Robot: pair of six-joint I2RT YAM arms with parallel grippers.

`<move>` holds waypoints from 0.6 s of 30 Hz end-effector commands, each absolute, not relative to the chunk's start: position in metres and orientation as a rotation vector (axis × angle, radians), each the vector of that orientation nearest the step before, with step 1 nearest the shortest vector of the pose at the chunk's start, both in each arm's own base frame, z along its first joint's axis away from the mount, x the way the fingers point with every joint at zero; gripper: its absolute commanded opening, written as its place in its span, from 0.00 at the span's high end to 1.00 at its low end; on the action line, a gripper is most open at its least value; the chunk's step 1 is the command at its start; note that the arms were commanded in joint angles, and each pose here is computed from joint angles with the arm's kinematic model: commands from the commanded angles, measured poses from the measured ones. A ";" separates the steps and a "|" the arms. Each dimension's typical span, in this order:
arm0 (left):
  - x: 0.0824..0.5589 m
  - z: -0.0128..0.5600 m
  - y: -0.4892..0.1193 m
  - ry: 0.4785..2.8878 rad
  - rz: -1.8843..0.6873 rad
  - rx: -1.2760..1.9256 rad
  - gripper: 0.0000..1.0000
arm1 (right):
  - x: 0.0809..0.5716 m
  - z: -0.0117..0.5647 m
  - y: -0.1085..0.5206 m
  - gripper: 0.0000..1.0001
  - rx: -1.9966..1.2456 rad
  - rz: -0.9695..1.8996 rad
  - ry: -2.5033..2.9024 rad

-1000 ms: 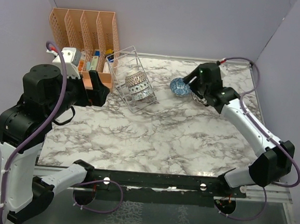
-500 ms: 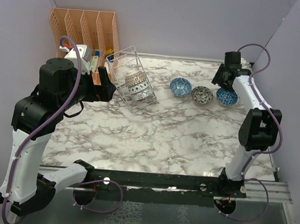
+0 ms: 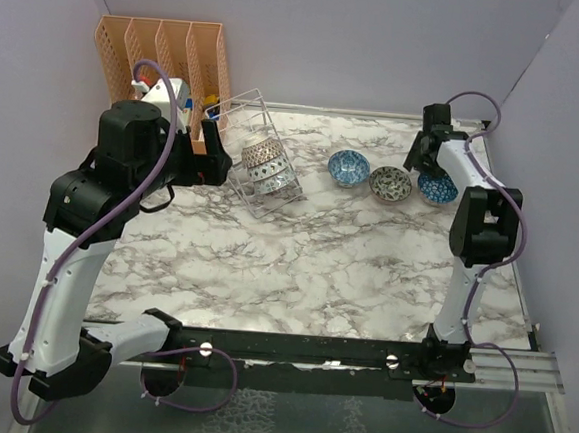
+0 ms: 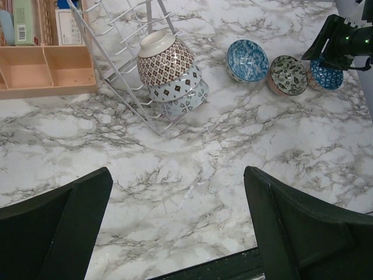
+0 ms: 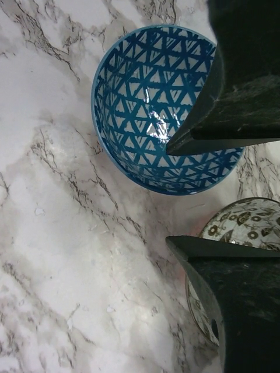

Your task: Load the bowls into the dish rack

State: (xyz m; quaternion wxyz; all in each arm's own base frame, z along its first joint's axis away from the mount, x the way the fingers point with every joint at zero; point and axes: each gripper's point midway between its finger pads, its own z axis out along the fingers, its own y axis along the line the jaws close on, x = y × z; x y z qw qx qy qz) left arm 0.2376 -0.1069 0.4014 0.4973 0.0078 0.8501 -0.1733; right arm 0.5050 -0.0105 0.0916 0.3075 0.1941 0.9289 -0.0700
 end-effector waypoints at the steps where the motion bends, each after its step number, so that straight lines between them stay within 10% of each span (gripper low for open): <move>1: 0.250 0.402 -0.109 2.040 -0.400 0.019 0.01 | 0.509 0.076 -0.025 0.45 0.555 -0.289 2.453; 6: 0.258 0.398 -0.112 2.051 -0.387 0.039 0.01 | 0.506 0.067 -0.027 0.49 0.585 -0.300 2.451; 12: 0.260 0.396 -0.112 2.056 -0.374 0.060 0.01 | 0.500 0.066 -0.031 0.96 0.626 -0.331 2.450; 18: 0.256 0.399 -0.113 2.046 -0.393 0.064 0.01 | 0.499 0.098 -0.034 0.99 0.624 -0.325 2.378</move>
